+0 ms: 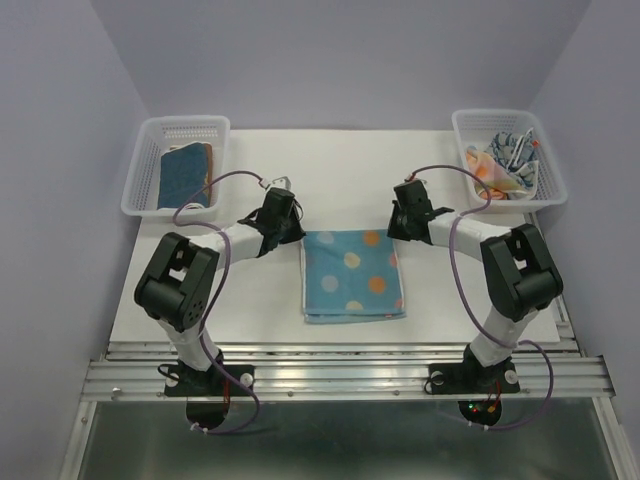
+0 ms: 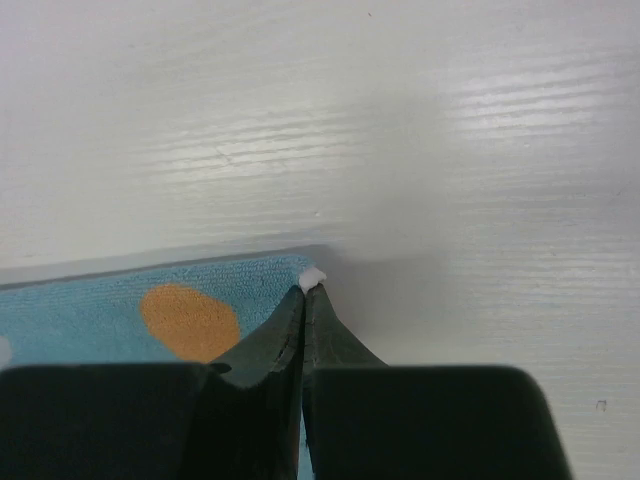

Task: Fold and stack the towels
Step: Fold the towel

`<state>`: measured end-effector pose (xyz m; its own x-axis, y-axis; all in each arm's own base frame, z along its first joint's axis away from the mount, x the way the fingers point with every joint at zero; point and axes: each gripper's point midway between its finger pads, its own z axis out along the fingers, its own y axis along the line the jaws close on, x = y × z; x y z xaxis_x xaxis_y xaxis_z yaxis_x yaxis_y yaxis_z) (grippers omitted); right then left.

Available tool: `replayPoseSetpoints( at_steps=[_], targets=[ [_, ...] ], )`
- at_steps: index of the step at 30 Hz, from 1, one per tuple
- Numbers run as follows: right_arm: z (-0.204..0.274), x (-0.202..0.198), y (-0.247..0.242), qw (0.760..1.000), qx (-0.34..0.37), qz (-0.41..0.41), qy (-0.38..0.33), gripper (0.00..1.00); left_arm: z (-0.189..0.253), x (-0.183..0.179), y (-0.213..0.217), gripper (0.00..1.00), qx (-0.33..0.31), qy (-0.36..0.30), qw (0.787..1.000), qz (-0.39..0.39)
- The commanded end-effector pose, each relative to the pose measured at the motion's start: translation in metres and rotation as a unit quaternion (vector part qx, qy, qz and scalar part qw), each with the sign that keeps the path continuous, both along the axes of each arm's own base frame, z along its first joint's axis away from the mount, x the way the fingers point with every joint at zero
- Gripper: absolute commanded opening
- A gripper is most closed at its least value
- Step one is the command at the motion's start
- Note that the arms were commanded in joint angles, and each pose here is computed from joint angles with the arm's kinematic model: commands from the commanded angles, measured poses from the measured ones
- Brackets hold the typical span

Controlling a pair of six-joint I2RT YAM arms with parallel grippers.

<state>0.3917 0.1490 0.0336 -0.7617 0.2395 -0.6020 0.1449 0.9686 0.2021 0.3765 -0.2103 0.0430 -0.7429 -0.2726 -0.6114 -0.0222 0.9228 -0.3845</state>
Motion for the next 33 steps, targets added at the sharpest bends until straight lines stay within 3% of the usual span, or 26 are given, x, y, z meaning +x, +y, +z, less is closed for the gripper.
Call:
replayPoseSetpoints(
  at_steps=[1,8,19,33],
  targets=[
    [0.044,0.000,0.003,0.998,0.033,0.012,-0.059,0.01,0.049,0.004,0.000,0.00,-0.040,-0.065,0.997,0.001],
    [0.044,-0.059,0.022,0.990,0.125,0.060,-0.032,0.01,0.037,-0.047,-0.009,0.00,-0.081,-0.041,0.996,-0.020],
    [0.054,-0.139,0.020,0.974,0.212,0.075,-0.035,0.01,0.051,-0.127,-0.013,0.00,-0.142,-0.051,0.988,-0.038],
    [0.043,-0.200,0.013,0.964,0.254,0.083,-0.001,0.01,0.028,-0.196,-0.006,0.00,-0.200,-0.012,0.976,-0.084]
  ],
)
